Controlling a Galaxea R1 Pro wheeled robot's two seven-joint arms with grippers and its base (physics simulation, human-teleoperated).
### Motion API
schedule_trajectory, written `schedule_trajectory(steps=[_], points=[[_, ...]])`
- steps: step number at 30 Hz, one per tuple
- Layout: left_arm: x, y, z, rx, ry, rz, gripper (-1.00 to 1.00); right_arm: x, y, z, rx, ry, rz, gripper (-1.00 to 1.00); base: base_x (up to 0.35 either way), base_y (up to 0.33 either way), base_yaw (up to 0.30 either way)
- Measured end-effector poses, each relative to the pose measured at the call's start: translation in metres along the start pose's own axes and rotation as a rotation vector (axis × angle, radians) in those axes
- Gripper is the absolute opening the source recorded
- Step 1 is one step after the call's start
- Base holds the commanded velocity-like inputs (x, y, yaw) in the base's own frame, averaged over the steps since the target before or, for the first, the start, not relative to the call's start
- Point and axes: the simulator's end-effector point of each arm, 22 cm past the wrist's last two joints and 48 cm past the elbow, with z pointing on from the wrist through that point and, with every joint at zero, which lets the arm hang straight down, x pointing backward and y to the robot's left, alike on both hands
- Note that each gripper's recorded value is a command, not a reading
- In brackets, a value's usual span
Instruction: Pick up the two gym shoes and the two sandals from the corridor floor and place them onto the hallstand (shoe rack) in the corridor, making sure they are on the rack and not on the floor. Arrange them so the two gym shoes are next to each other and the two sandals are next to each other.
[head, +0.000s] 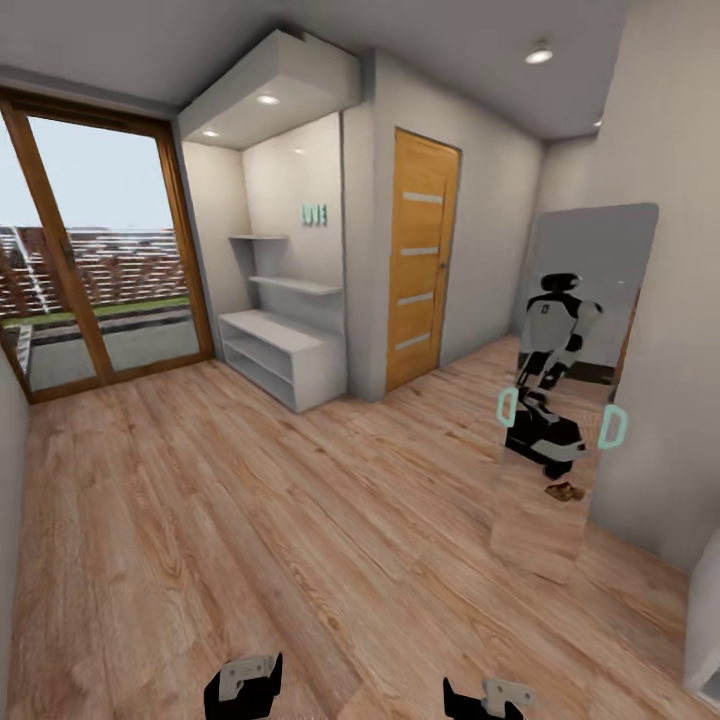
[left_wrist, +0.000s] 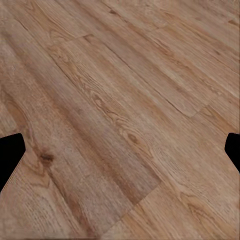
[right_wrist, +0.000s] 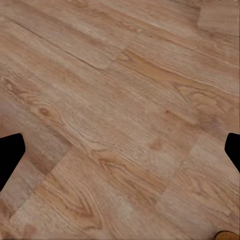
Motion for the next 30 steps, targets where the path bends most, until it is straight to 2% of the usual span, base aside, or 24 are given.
schedule_trajectory(steps=[11,22,30], points=[[0.0002,0.0,-0.0001,0.0,0.0,0.0,1.0,0.0,-0.0007,0.0,0.001,0.0,0.0,1.0,0.0,0.0,0.15],[0.0001,-0.0003,-0.0002,0.001,0.0,0.002,1.0,0.0001,-0.0008,0.0001,0.001,0.001,0.001,1.0,-0.017,0.0,0.038],[-0.0002,-0.0004,-0.0001,0.001,-0.001,0.002,1.0,0.0,-0.0009,0.0001,0.001,0.001,0.001,1.0,-0.173,0.0,0.011]])
